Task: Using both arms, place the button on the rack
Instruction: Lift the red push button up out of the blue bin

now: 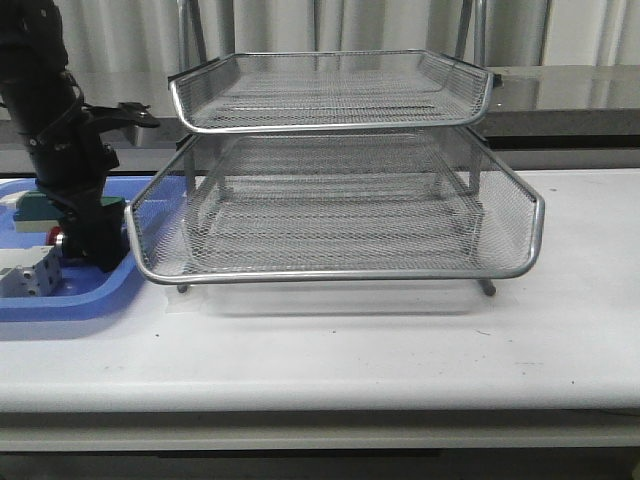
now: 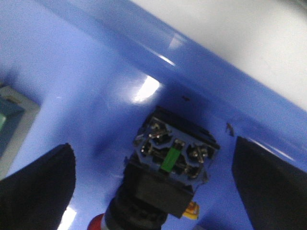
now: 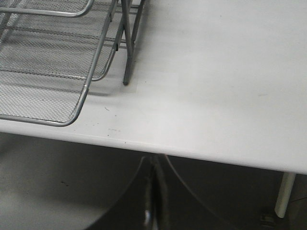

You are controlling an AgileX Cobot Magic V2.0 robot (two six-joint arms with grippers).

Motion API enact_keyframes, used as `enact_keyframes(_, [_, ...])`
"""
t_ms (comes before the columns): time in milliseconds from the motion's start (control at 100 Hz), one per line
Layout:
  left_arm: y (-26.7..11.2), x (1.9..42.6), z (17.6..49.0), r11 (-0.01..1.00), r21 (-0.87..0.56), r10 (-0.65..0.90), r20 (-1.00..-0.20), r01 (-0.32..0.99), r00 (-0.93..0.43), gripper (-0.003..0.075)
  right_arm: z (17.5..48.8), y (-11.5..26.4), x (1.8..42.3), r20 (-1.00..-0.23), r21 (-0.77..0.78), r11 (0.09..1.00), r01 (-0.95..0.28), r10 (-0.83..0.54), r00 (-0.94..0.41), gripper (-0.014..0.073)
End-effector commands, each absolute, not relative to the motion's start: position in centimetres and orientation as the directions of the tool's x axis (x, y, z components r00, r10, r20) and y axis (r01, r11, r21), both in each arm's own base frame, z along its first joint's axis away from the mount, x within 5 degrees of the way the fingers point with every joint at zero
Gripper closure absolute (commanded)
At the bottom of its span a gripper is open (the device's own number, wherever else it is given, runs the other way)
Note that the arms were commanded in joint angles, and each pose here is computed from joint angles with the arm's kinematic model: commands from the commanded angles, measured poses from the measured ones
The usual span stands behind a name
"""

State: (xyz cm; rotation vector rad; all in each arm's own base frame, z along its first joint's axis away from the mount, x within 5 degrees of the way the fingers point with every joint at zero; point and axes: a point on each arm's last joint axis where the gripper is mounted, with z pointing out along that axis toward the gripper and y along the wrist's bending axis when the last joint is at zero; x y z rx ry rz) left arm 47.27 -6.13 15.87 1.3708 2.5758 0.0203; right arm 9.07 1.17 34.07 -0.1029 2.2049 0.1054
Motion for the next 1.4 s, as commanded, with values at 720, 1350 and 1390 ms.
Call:
enact_keyframes(720, [-6.6,48.2,22.4,0.571,0.211,0.812,-0.288,0.794,-0.508,0.0636,35.5,1.1,9.2,-0.854,0.033,0.994,-0.105,-0.027,-0.520,0.0665])
enact_keyframes(1350, [-6.1,45.2,34.9,0.631,0.310,0.766,-0.392,0.711,-0.509,0.0636,35.5,1.1,9.2,-0.854,0.033,0.994,-0.105,-0.027,-0.520,0.0665])
enact_keyframes(1390, [-6.0,44.8,35.6,0.641,0.312,0.758,-0.403,0.701,-0.513,0.0636,35.5,1.1,9.2,-0.854,0.033,0.994,-0.105,-0.027,-0.520,0.0665])
